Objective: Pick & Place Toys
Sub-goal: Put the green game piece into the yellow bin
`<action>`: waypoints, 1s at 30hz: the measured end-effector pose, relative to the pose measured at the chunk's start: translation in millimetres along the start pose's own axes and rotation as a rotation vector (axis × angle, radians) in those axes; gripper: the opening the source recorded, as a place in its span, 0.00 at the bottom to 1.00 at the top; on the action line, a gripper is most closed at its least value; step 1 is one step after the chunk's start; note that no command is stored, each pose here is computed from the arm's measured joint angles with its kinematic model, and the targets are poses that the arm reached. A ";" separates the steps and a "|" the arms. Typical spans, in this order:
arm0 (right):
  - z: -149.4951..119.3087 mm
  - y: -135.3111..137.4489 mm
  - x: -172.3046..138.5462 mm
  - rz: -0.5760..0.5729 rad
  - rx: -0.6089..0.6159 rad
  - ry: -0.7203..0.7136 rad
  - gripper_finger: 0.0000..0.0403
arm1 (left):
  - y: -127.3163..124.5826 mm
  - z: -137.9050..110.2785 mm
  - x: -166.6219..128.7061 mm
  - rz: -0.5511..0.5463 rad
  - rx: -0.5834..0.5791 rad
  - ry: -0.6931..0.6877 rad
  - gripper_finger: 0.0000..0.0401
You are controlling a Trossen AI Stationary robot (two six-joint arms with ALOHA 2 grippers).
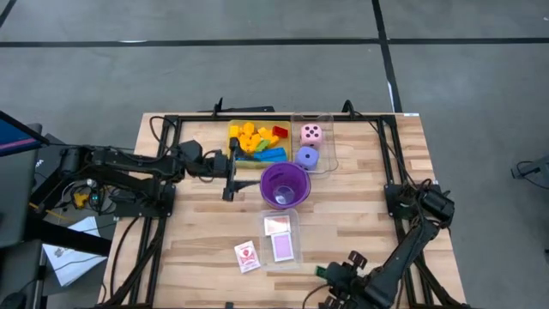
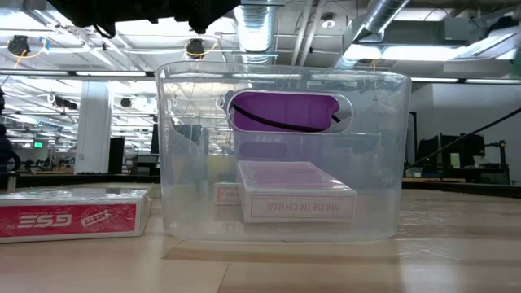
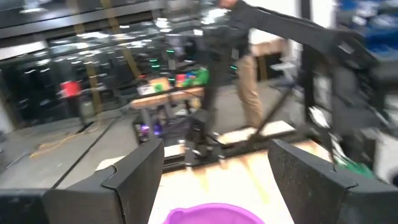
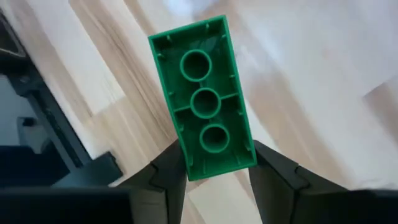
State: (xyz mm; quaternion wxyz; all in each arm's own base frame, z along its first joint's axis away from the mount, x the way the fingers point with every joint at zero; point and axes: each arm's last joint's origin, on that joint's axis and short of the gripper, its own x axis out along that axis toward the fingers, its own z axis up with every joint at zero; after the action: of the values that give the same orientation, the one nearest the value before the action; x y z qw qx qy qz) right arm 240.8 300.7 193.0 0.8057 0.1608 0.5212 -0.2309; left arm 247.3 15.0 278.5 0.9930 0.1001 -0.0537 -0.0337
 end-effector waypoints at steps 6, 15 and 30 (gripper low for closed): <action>12.1 0.6 -15.6 -0.040 -0.080 -0.120 0.34 | -28.5 1.5 2.0 -0.149 0.109 0.003 0.71; 41.8 -4.0 -8.1 -0.117 -0.255 -0.203 0.34 | -76.1 7.4 -1.2 -0.219 0.202 0.018 0.71; 87.1 7.4 -28.4 -0.189 -0.533 -0.471 0.35 | -143.8 -5.2 15.2 -0.074 0.264 0.146 0.71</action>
State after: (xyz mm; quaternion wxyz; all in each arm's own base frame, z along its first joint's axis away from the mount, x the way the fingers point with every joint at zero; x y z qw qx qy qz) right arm 301.6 269.2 254.3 0.8924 -0.1612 0.3757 -0.1911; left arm 254.8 -125.7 245.9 0.9705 0.2340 0.0182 -0.0555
